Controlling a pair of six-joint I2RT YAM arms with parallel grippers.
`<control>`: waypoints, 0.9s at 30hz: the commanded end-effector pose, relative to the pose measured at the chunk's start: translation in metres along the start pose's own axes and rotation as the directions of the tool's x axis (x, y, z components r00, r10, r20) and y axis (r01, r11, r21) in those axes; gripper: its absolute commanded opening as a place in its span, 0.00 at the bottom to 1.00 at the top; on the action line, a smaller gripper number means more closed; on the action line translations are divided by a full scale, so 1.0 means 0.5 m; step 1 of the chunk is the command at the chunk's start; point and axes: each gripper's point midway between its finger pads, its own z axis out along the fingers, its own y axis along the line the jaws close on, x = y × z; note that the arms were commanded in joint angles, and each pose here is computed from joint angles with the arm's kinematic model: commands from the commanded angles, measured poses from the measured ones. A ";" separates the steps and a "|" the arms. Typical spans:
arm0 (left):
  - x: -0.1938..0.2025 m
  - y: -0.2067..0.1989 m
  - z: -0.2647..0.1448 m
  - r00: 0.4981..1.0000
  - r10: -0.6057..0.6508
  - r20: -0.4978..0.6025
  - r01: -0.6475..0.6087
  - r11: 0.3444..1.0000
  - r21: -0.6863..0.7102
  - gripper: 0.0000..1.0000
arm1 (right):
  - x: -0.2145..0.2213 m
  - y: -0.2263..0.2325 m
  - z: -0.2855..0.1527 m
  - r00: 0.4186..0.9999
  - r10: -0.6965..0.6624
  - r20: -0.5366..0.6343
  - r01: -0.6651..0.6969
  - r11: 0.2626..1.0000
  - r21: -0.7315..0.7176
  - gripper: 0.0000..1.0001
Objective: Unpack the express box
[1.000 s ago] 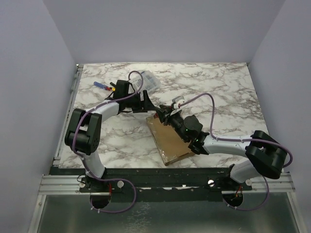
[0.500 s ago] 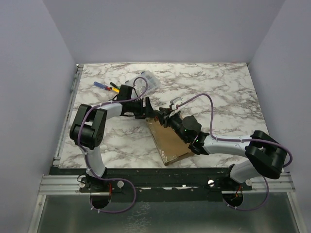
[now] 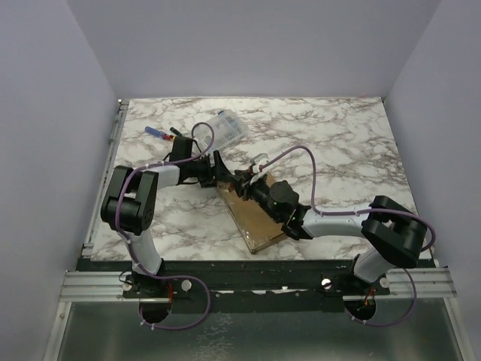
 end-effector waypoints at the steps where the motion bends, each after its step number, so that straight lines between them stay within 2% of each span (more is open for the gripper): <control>1: -0.011 -0.009 -0.043 0.994 -0.068 0.084 0.066 0.997 0.033 0.78 | -0.059 0.020 0.015 0.994 0.042 0.101 -0.043 0.999 0.003 0.01; 5: -0.040 -0.008 -0.088 0.985 -0.053 0.163 0.049 0.999 0.023 0.77 | -0.057 0.022 0.025 0.994 0.047 0.099 -0.048 0.999 0.007 0.01; 12: -0.022 -0.011 -0.076 0.992 -0.045 0.118 0.036 0.996 0.077 0.77 | -0.064 0.033 0.041 0.993 0.062 0.104 -0.062 0.998 -0.003 0.01; 18: -0.018 0.009 -0.057 0.994 -0.074 0.086 0.068 0.995 0.078 0.63 | -0.066 0.033 0.050 0.991 0.064 0.117 -0.066 0.998 0.005 0.01; 23: -0.015 0.011 -0.051 0.995 -0.069 0.073 0.063 0.994 0.085 0.63 | -0.067 0.033 0.054 0.991 0.062 0.118 -0.064 0.998 0.008 0.01; 27: -0.011 0.007 -0.048 0.996 -0.056 0.069 0.050 0.995 0.084 0.69 | -0.062 0.038 0.058 0.992 0.066 0.111 -0.066 0.998 0.001 0.01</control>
